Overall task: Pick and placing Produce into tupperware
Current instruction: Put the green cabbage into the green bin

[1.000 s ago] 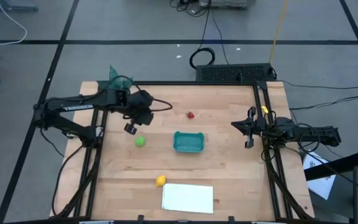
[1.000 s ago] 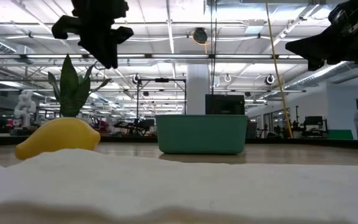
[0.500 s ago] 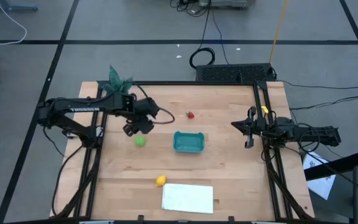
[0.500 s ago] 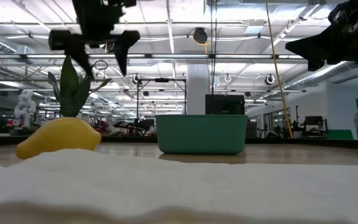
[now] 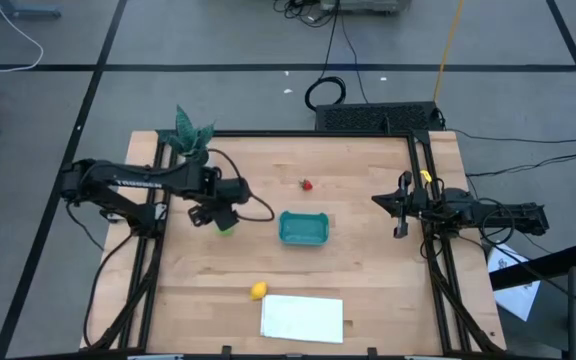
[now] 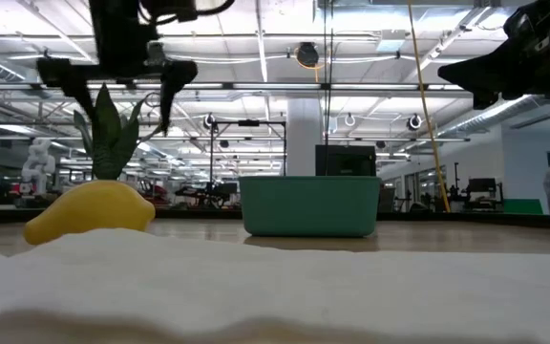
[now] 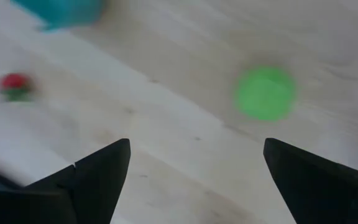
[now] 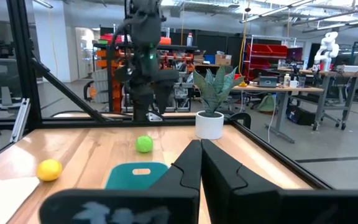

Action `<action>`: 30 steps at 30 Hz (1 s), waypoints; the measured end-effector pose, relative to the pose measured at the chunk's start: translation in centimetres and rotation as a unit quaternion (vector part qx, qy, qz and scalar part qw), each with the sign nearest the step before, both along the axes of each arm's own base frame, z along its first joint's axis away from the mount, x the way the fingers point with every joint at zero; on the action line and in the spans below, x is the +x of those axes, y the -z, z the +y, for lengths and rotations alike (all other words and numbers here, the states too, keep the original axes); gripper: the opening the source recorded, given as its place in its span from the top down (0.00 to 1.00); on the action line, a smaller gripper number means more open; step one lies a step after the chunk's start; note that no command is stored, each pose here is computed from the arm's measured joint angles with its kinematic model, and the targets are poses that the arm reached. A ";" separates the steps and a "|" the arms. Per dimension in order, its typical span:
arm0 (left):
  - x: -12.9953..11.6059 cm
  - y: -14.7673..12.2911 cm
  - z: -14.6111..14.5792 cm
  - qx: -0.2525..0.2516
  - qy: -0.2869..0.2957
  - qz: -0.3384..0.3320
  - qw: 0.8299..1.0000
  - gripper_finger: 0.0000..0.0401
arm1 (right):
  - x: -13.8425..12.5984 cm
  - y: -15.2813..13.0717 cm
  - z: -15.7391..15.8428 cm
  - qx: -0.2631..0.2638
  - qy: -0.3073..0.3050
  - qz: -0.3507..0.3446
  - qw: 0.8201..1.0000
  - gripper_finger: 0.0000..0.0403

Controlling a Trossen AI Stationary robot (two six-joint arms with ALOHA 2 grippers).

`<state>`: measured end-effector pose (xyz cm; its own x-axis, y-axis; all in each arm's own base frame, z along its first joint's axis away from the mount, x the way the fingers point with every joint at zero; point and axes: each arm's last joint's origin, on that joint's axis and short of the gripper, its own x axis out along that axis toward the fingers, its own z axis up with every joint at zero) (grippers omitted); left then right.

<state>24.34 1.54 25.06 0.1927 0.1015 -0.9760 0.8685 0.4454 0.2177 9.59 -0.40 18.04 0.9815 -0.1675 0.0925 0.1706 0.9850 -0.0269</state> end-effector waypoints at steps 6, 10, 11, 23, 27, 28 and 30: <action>-1.2 2.7 -1.4 0.000 0.035 0.050 0.998 0.07 | 0.0 0.0 0.0 -0.002 0.000 0.001 1.000 1.00; -2.0 4.4 -1.8 0.008 0.047 0.077 0.996 0.07 | 0.0 0.0 0.0 -0.003 0.001 0.001 1.000 1.00; -2.2 4.8 -1.9 0.010 0.050 0.080 0.995 0.07 | 0.0 0.0 0.0 -0.003 0.001 0.001 1.000 1.00; -1.1 5.4 -2.4 0.034 0.101 0.018 0.994 0.07 | 0.0 0.0 0.0 -0.003 0.001 0.001 1.000 1.00; -1.2 5.4 -2.4 0.038 0.123 0.023 0.991 0.07 | 0.0 0.0 0.0 -0.003 0.001 0.001 1.000 1.00; -1.2 5.4 -2.4 0.039 0.125 0.023 0.991 0.07 | 0.0 0.0 0.0 -0.003 0.001 0.001 1.000 1.00; -1.2 5.4 -2.4 0.037 0.125 0.023 0.991 0.07 | 0.0 0.0 0.0 -0.003 0.001 0.001 1.000 1.00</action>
<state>23.18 -0.86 19.66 0.1757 0.1279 -0.9761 0.9595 0.1994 0.1989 9.59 -0.40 18.03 0.9815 -0.1682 0.0913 0.1719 0.9846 -0.0331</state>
